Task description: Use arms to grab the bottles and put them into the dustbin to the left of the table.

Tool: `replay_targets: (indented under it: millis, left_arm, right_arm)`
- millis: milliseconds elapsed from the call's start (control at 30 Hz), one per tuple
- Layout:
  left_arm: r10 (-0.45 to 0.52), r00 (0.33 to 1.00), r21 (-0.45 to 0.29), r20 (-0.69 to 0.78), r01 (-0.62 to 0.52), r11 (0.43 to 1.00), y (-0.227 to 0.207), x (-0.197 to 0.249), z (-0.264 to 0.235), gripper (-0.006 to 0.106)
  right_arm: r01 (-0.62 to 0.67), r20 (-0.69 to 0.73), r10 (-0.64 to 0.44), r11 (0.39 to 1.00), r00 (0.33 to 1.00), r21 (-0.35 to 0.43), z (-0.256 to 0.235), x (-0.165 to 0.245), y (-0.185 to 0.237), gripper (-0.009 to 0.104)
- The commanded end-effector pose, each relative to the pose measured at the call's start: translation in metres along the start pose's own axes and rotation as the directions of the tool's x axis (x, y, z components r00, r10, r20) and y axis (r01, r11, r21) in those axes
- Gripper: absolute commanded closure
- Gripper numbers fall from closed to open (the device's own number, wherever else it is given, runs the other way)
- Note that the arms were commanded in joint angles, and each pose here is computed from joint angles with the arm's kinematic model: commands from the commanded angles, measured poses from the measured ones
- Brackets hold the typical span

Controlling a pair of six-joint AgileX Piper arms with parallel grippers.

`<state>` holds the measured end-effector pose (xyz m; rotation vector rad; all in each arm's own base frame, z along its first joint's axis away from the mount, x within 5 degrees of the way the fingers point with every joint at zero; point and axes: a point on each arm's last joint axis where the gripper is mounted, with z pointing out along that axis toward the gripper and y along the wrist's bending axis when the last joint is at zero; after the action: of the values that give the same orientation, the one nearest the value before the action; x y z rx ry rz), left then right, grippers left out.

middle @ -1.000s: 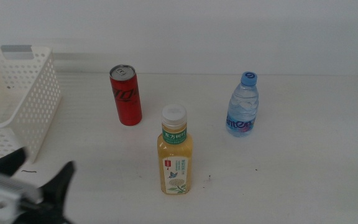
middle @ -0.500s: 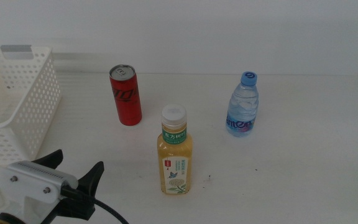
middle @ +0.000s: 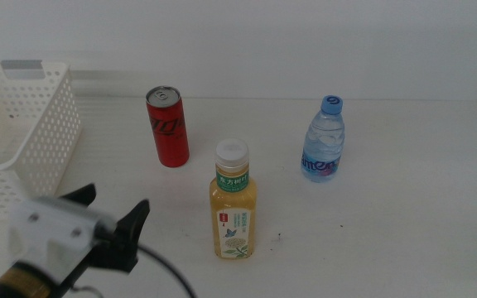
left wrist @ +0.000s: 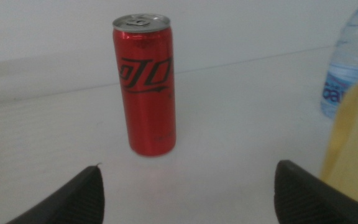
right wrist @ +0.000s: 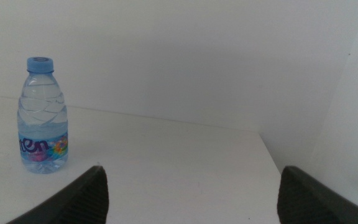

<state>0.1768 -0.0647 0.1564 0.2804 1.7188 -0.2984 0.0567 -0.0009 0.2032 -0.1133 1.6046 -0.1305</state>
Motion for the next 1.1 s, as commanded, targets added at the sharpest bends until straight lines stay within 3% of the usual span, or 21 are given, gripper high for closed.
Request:
replay_targets:
  millis: [0,200,433,1067]
  left_arm:
    - [-0.016,1.000,-0.017,-0.024,0.015,1.000,0.002,-0.002,0.012,0.007]
    - [-0.028,0.999,-0.012,-0.020,0.028,1.000,0.016,-0.004,0.041,0.007]
    - [-0.031,0.997,0.114,-0.069,0.039,0.993,0.035,-0.003,0.079,0.007]
    - [-0.036,0.998,0.115,-0.058,0.042,0.992,0.059,0.008,0.161,0.007]
  right_arm:
    - [0.014,0.012,-0.015,1.000,1.000,0.010,0.000,0.000,0.000,0.013]
    - [0.014,0.012,-0.015,1.000,1.000,0.010,0.000,0.000,0.000,0.013]
    - [0.014,0.012,-0.015,1.000,1.000,0.010,0.000,0.000,0.000,0.013]
    - [0.014,0.012,-0.015,1.000,1.000,0.010,0.000,0.000,0.000,0.013]
